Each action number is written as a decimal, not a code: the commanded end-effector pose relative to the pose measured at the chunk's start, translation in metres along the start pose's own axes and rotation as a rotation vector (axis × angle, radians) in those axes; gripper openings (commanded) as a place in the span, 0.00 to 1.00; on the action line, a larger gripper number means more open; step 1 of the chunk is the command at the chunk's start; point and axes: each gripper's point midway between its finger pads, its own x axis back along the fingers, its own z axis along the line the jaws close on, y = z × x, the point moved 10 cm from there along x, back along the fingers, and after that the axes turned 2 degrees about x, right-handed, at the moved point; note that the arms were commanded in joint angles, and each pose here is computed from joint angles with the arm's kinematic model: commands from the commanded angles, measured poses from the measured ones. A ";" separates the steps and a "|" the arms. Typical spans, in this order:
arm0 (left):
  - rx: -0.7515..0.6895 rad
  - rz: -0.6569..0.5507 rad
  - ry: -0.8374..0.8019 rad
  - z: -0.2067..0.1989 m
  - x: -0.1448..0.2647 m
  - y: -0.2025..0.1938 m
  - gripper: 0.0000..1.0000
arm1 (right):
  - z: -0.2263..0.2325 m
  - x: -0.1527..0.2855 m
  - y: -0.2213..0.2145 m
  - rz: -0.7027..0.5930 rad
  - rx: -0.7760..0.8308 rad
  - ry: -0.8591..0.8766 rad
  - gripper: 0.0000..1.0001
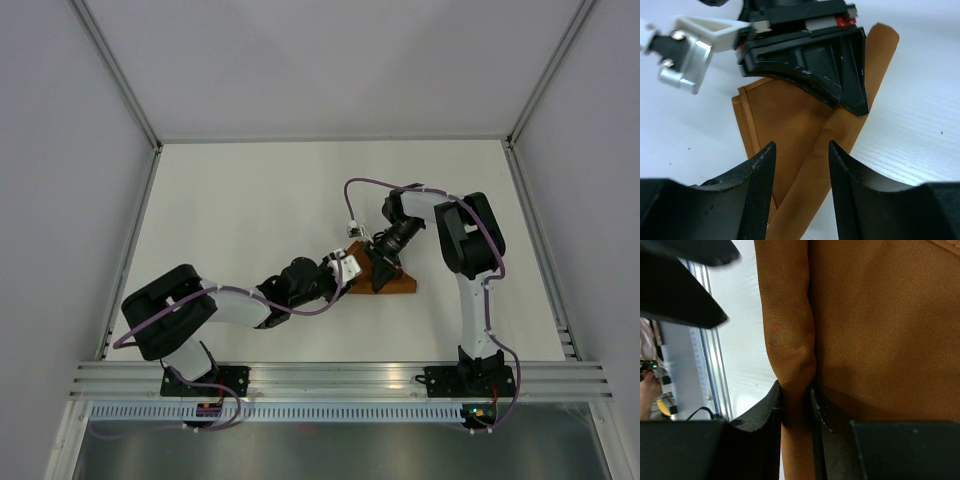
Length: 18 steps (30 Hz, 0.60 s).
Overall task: Fold the napkin, place the utensils inside, and roll it up
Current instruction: Roll the napkin with the utensil
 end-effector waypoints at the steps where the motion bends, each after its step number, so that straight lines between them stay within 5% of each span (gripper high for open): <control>1: -0.190 0.050 -0.056 -0.010 -0.018 0.000 0.53 | -0.036 -0.015 -0.017 0.136 0.071 -0.063 0.00; 3: -0.227 0.079 -0.075 -0.015 -0.023 -0.005 0.53 | -0.038 -0.014 -0.018 0.137 0.060 -0.063 0.01; 5: -0.261 0.104 -0.110 -0.024 -0.026 -0.011 0.64 | -0.039 -0.014 -0.016 0.137 0.059 -0.069 0.00; 18: -0.337 0.191 -0.144 -0.033 -0.046 -0.028 0.62 | -0.044 -0.014 -0.014 0.145 0.039 -0.069 0.00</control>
